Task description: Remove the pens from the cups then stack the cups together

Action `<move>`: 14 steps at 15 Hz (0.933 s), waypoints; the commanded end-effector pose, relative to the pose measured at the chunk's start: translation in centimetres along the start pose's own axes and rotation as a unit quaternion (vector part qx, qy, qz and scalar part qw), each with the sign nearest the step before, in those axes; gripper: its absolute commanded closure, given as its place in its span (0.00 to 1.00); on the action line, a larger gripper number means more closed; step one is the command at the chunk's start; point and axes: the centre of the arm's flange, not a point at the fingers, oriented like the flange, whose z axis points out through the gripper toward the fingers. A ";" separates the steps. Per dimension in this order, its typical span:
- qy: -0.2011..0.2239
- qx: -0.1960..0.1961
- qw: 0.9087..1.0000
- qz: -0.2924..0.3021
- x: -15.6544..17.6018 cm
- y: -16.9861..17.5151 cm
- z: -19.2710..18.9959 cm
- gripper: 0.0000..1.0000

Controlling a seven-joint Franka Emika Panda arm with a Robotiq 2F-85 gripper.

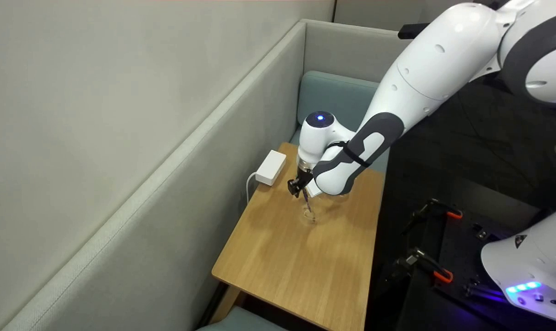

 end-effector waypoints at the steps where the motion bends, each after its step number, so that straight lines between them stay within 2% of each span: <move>1: 0.012 0.002 1.000 0.000 0.3 -0.3 0.0 0.58; 6: 0.017 -0.002 1.000 0.008 0.0 -0.3 -0.4 0.95; 7: 0.020 -0.002 1.000 0.009 -0.2 -0.3 -0.7 0.99; 8: 0.023 -0.003 1.000 0.008 -0.4 -0.4 -1.0 1.00; 9: 0.027 -0.004 1.000 0.007 -0.8 -0.4 -1.6 0.96; 14: 0.054 0.001 0.999 -0.004 -2.2 -1.0 -4.7 0.96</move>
